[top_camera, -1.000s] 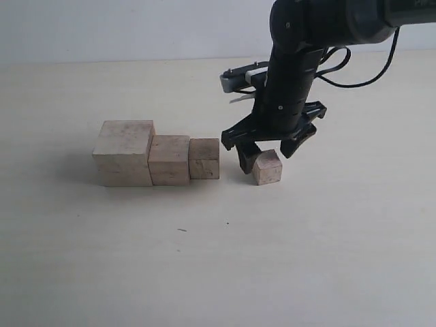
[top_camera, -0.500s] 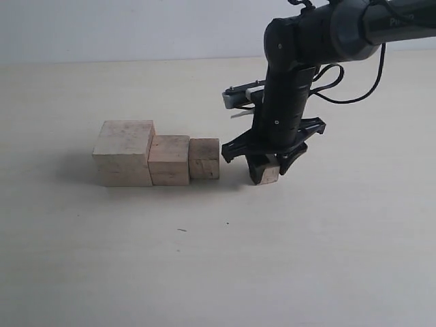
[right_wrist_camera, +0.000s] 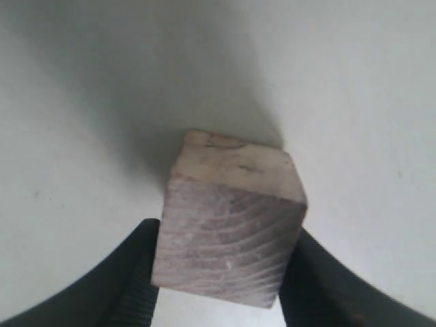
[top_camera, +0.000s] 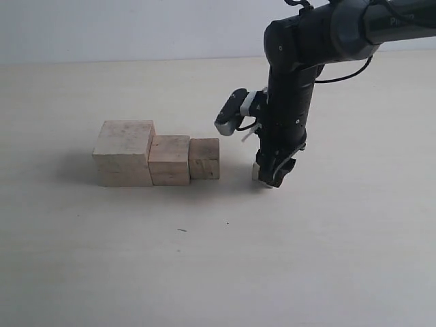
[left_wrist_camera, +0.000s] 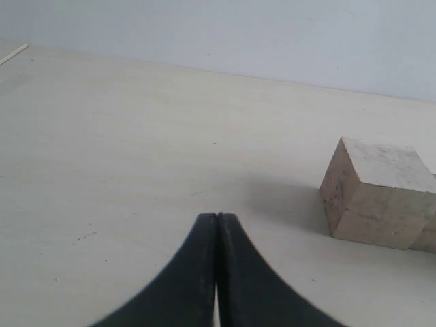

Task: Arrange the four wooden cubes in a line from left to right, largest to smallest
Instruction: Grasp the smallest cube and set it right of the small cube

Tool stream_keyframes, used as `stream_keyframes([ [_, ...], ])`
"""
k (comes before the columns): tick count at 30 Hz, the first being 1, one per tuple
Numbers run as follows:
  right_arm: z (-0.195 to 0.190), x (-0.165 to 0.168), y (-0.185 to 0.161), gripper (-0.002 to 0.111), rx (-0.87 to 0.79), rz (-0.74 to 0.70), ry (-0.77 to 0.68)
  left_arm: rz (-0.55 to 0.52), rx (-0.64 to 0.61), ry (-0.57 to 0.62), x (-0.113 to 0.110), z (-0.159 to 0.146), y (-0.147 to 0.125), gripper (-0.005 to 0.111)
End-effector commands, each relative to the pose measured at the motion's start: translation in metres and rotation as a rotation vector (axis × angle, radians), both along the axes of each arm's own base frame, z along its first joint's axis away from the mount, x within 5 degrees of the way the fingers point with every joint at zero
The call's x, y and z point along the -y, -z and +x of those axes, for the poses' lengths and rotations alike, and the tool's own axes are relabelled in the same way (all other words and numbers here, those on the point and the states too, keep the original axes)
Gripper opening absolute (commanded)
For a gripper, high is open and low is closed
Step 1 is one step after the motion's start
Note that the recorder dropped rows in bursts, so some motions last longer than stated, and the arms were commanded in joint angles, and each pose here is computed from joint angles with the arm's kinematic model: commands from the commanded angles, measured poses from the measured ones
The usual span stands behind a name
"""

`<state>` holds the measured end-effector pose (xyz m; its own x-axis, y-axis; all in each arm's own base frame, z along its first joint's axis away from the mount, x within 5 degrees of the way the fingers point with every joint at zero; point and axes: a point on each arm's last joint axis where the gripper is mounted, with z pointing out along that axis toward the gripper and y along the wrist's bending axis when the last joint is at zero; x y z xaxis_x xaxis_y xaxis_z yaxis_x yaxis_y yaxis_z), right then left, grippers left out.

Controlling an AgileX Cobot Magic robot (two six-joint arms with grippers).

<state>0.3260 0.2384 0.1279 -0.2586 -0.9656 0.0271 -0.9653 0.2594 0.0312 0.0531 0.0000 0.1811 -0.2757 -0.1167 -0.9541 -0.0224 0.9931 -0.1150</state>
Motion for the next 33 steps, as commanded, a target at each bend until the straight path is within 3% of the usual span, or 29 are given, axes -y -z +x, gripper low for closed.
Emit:
stream_keyframes([
  [1,-0.002,-0.003,0.001,0.0,-0.018,0.047,-0.279,-0.002,0.011,0.008,0.001,0.0,0.0,0.0],
  [5,0.007,-0.014,0.0,0.0,0.091,0.152,-0.313,-0.002,0.011,0.008,0.001,0.0,0.0,0.0],
  [8,0.01,-0.017,0.007,0.0,0.126,0.17,-0.475,-0.002,0.011,0.008,0.001,0.0,0.0,0.0],
  [10,0.01,-0.017,0.012,0.0,0.12,0.167,-0.501,-0.002,0.011,0.008,0.001,0.0,0.0,0.0],
  [19,0.009,-0.027,0.012,0.0,0.127,0.28,-0.403,-0.002,0.011,0.008,0.001,0.0,0.0,0.0],
  [31,0.008,-0.027,0.012,0.0,0.109,0.281,-0.386,-0.002,0.011,0.008,0.001,0.0,0.0,0.0],
  [33,0.008,-0.027,0.012,0.009,0.105,0.279,-0.386,-0.002,0.011,0.008,0.001,0.0,0.0,0.0],
])
